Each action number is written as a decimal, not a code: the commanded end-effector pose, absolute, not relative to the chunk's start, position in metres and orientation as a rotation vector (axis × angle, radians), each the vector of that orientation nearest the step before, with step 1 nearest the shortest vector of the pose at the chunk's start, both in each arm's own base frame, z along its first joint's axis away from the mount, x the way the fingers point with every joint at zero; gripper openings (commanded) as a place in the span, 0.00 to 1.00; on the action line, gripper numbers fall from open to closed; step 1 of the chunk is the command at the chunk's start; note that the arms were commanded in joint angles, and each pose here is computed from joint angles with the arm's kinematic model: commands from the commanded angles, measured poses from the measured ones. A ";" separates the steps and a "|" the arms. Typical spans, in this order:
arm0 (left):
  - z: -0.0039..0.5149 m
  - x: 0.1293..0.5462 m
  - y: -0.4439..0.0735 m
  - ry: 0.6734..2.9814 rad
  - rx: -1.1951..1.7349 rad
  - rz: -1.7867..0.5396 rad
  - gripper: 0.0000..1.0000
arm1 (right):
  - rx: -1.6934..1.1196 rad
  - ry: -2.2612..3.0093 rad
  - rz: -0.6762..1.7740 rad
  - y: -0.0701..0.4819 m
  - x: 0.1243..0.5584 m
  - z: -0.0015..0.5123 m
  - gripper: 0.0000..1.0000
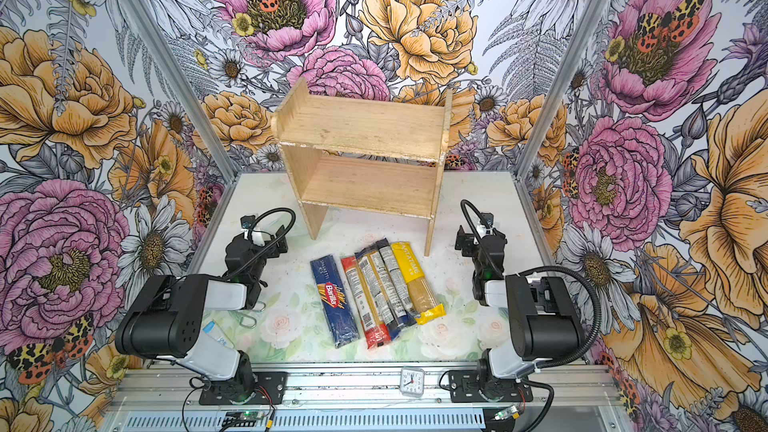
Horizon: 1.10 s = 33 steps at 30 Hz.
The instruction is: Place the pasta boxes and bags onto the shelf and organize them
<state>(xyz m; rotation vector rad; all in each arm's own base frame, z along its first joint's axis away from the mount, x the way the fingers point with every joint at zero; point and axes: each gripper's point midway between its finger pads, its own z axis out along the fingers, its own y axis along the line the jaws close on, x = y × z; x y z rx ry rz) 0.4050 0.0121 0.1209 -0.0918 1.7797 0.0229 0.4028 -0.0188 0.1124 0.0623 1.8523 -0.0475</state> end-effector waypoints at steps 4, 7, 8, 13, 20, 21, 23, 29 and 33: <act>0.131 0.404 0.011 1.744 -0.080 0.056 0.99 | 0.059 1.842 -0.065 -0.019 0.403 0.112 0.95; 0.131 0.402 0.020 1.738 -0.143 0.119 0.99 | 0.057 1.844 -0.064 -0.018 0.402 0.112 0.94; 0.132 0.401 0.026 1.730 -0.178 0.144 0.99 | 0.059 1.844 -0.065 -0.019 0.402 0.112 0.94; 0.133 0.402 0.025 1.734 -0.172 0.142 0.99 | 0.054 1.841 -0.067 -0.018 0.402 0.112 0.93; 0.147 0.400 0.023 1.741 -0.167 0.163 0.99 | 0.053 1.837 -0.068 -0.017 0.402 0.113 0.93; 0.150 0.400 0.021 1.743 -0.157 0.165 0.99 | 0.052 1.839 -0.068 -0.017 0.402 0.112 0.93; 0.157 0.399 0.015 1.744 -0.129 0.170 0.99 | 0.052 1.839 -0.068 -0.017 0.402 0.112 0.93; 0.187 0.392 -0.012 1.733 -0.036 0.161 0.99 | 0.051 1.839 -0.069 -0.017 0.402 0.113 0.93; 0.207 0.381 -0.037 1.715 -0.066 0.060 0.99 | 0.049 1.838 -0.070 -0.017 0.402 0.113 0.92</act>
